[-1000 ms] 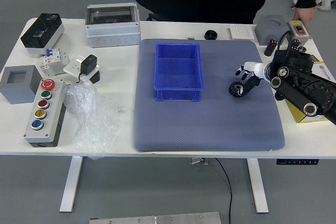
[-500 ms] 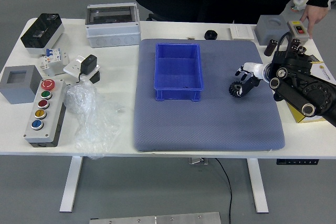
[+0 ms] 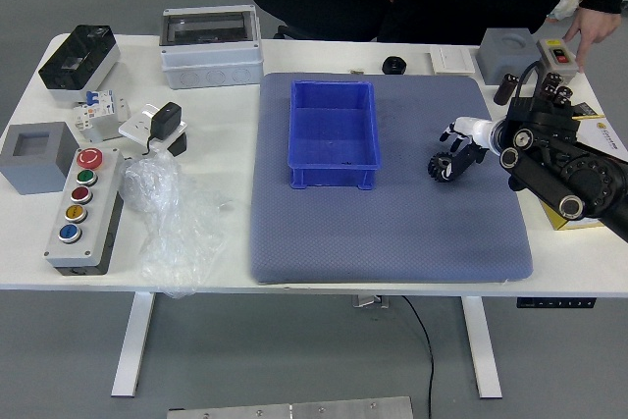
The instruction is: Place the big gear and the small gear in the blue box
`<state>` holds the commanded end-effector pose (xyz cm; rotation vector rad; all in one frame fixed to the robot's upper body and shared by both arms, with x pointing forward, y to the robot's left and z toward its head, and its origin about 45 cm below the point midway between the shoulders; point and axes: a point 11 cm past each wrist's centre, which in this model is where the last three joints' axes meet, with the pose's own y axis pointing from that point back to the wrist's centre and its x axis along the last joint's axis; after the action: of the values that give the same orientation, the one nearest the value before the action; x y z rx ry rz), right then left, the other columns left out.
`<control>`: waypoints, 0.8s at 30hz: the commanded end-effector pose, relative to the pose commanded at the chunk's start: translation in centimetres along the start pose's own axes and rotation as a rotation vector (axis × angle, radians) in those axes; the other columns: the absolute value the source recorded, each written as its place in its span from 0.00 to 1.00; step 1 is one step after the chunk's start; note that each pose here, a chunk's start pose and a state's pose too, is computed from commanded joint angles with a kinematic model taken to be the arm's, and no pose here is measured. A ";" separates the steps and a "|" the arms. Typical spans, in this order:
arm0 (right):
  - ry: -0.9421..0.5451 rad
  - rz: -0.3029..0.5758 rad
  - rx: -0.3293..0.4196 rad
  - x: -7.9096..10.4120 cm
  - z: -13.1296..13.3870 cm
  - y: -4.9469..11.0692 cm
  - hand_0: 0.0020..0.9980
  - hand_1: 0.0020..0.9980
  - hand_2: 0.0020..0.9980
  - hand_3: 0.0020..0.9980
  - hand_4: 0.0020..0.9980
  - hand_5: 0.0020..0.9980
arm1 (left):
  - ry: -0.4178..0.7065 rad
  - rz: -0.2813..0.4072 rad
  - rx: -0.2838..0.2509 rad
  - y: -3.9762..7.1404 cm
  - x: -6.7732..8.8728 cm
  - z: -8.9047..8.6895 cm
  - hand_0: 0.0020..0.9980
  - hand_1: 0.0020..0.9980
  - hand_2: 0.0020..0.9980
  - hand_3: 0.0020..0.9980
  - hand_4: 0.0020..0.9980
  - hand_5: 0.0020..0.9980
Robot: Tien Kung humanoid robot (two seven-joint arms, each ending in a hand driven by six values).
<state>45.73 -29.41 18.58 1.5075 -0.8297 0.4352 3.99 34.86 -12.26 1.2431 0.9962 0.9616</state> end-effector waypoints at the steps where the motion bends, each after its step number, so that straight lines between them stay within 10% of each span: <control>1: 0.000 -0.001 0.000 -0.1 0.0 0.0 0.59 0.63 0.76 0.86 0.84 0.17 | 0.000 0.000 0.000 0.0 0.0 0.0 0.89 0.88 0.88 0.86 0.67 0.35; 17: -0.012 0.005 -0.002 -0.6 -0.2 -0.4 0.58 0.63 0.77 0.85 0.84 0.17 | -0.002 0.000 -0.004 0.0 0.0 0.2 0.89 0.88 0.88 0.86 0.67 0.35; 24: -0.014 0.041 -0.010 -0.6 -0.1 -0.6 0.39 0.48 0.60 0.70 0.82 0.15 | -0.002 0.000 -0.005 0.0 0.0 0.3 0.89 0.88 0.88 0.86 0.67 0.35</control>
<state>45.80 -29.20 17.81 1.4874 -0.8738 0.4512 4.29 34.76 -12.24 1.2397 0.9915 0.9616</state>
